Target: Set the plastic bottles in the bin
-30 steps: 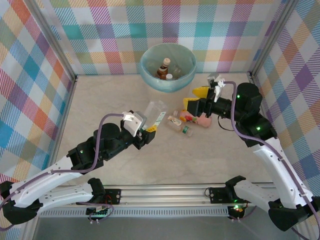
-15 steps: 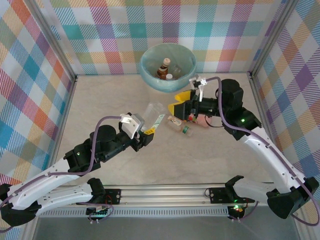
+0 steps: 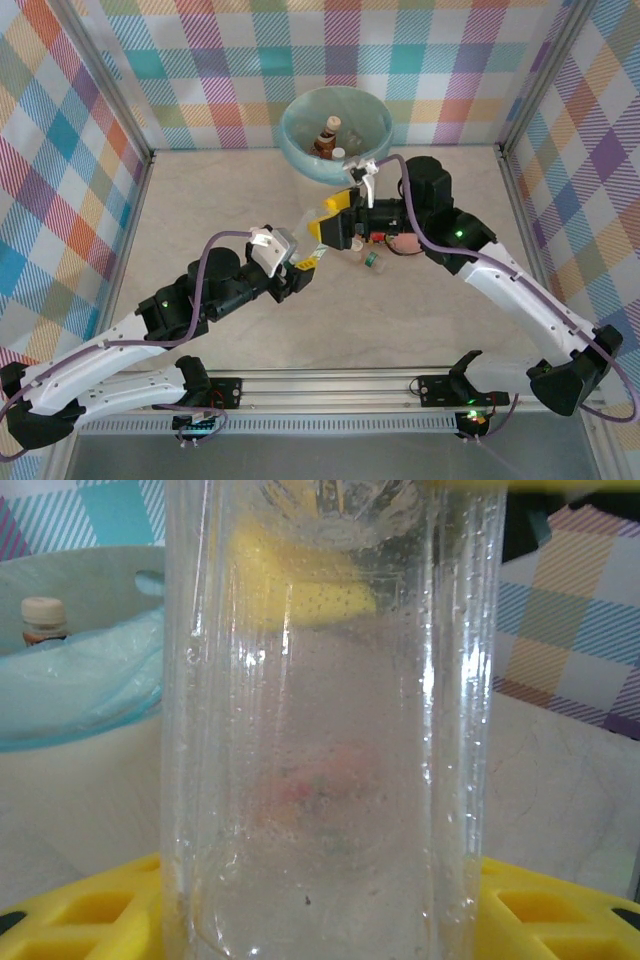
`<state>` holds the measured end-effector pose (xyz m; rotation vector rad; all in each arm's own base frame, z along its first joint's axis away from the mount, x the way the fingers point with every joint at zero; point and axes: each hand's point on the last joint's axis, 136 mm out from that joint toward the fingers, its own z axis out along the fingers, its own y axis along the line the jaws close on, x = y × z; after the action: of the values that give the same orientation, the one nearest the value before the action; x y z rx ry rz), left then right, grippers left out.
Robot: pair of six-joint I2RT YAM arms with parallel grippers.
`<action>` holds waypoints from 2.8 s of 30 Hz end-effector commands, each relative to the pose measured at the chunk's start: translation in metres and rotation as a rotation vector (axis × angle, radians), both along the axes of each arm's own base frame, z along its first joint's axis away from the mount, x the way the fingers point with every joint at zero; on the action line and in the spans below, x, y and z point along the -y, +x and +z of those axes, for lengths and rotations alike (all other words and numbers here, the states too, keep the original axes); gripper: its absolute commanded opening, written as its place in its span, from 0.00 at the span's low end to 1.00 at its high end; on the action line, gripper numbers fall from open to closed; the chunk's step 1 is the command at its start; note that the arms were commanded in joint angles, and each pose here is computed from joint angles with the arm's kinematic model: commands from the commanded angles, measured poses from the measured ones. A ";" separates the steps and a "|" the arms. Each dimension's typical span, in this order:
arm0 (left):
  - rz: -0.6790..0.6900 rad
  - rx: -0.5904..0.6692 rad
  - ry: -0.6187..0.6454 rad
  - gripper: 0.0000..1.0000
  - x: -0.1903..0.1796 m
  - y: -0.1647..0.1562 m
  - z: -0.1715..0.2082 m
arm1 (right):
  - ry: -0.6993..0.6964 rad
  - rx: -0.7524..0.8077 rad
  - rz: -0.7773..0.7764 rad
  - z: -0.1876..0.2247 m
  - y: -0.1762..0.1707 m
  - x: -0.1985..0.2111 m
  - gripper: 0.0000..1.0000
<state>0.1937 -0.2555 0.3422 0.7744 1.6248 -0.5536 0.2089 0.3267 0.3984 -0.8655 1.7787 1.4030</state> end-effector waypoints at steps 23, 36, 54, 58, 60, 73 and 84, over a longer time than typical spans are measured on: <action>0.098 0.067 0.042 0.68 -0.002 0.021 0.018 | -0.067 0.055 -0.066 0.011 0.011 -0.005 0.41; 0.098 0.123 -0.067 0.94 -0.022 0.008 0.061 | -0.067 0.192 -0.226 0.051 0.030 0.013 0.37; 0.119 0.119 -0.210 0.96 -0.078 -0.024 0.074 | -0.178 0.611 -0.632 0.131 0.095 0.072 0.36; 0.126 0.100 -0.206 0.96 -0.085 -0.027 0.068 | -0.254 0.723 -0.728 0.138 0.126 0.079 0.34; 0.137 0.097 -0.213 0.96 -0.089 -0.028 0.068 | -0.281 0.739 -0.763 0.136 0.145 0.082 0.34; 0.204 0.075 -0.198 0.97 -0.108 -0.027 0.057 | -0.549 0.429 -0.899 0.016 0.310 0.112 0.36; 0.240 0.048 -0.203 0.96 -0.122 -0.029 0.046 | -0.575 0.240 -0.811 -0.065 0.350 0.093 0.44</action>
<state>0.1626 -0.1394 0.3939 0.4584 1.5432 -0.5262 0.5624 0.2215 0.3249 -0.4447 2.0274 0.1874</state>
